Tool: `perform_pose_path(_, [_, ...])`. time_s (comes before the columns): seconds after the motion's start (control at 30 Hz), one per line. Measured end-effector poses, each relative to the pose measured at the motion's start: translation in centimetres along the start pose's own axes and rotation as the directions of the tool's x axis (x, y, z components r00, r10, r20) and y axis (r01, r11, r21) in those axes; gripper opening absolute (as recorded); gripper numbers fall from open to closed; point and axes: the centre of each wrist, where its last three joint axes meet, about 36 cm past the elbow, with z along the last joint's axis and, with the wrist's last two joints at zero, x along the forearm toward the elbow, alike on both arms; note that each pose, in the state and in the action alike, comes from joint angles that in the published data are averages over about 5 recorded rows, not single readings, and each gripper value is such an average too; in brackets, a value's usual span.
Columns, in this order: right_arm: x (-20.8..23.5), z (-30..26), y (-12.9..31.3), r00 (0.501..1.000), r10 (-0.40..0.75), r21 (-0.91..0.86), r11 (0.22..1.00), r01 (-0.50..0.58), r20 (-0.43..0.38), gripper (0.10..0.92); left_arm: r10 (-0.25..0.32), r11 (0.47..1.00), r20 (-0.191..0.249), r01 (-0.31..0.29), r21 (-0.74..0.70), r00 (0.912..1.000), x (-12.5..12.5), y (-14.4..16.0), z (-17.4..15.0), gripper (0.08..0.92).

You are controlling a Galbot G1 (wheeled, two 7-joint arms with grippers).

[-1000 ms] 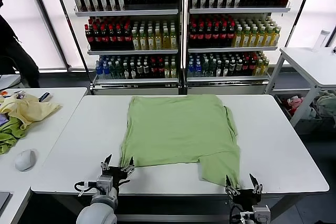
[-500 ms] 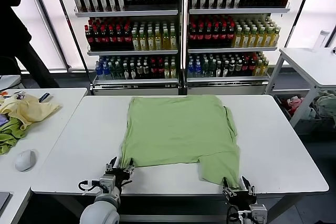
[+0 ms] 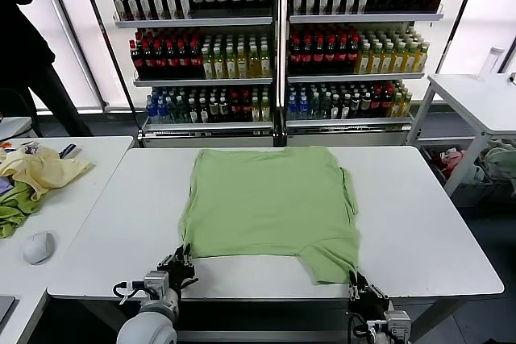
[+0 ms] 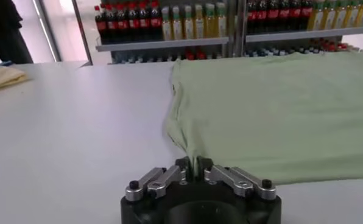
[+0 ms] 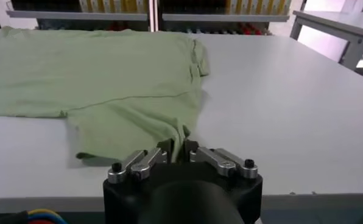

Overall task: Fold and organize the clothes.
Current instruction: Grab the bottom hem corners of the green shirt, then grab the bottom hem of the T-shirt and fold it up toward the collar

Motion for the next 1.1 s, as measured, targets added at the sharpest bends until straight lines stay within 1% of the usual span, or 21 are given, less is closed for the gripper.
perform_pose_path(0.13, [0.2,-0.9,-0.4,0.998,-0.016,-0.001,1.0,0.017,0.057,0.129,0.027,0.999,0.013,-0.027,0.03,0.9996,0.7,0.3,-0.6,0.11])
perform_pose_path(0.27, [0.3,-2.0,-1.0,0.993,-0.024,0.003,1.0,0.024,0.117,0.129,0.065,0.996,0.053,-0.068,0.055,0.9965,1.6,0.5,-1.7,0.11])
perform_pose_path(0.43, [-0.2,-3.0,-1.8,0.985,-0.027,0.011,1.0,0.026,0.169,0.129,0.105,0.992,0.129,-0.114,0.063,0.986,2.6,0.6,-3.6,0.11])
perform_pose_path(0.57, [-1.2,-3.8,-2.4,0.979,-0.032,0.022,0.999,0.028,0.202,0.129,0.13,0.988,0.175,-0.142,0.055,0.9759,2.7,0.8,-4.7,0.11])
perform_pose_path(0.7, [-2.8,-4.8,-3.0,0.972,-0.033,0.034,0.999,0.026,0.232,0.129,0.148,0.986,0.206,-0.16,0.043,0.9673,2.0,1.2,-5.6,0.11])
perform_pose_path(0.83, [-4.7,-5.9,-3.7,0.966,-0.036,0.051,0.998,0.024,0.255,0.129,0.156,0.985,0.221,-0.168,0.032,0.9626,0.7,1.7,-6.5,0.11])
perform_pose_path(0.97, [-6.9,-6.7,-4.2,0.963,-0.038,0.07,0.997,0.02,0.267,0.129,0.155,0.986,0.229,-0.164,0.022,0.961,-1.0,2.0,-7.3,0.11])
perform_pose_path(1.1, [-9.0,-7.5,-4.7,0.962,-0.041,0.091,0.996,0.017,0.27,0.129,0.146,0.988,0.231,-0.153,0.013,0.962,-3.0,2.1,-7.9,0.11])
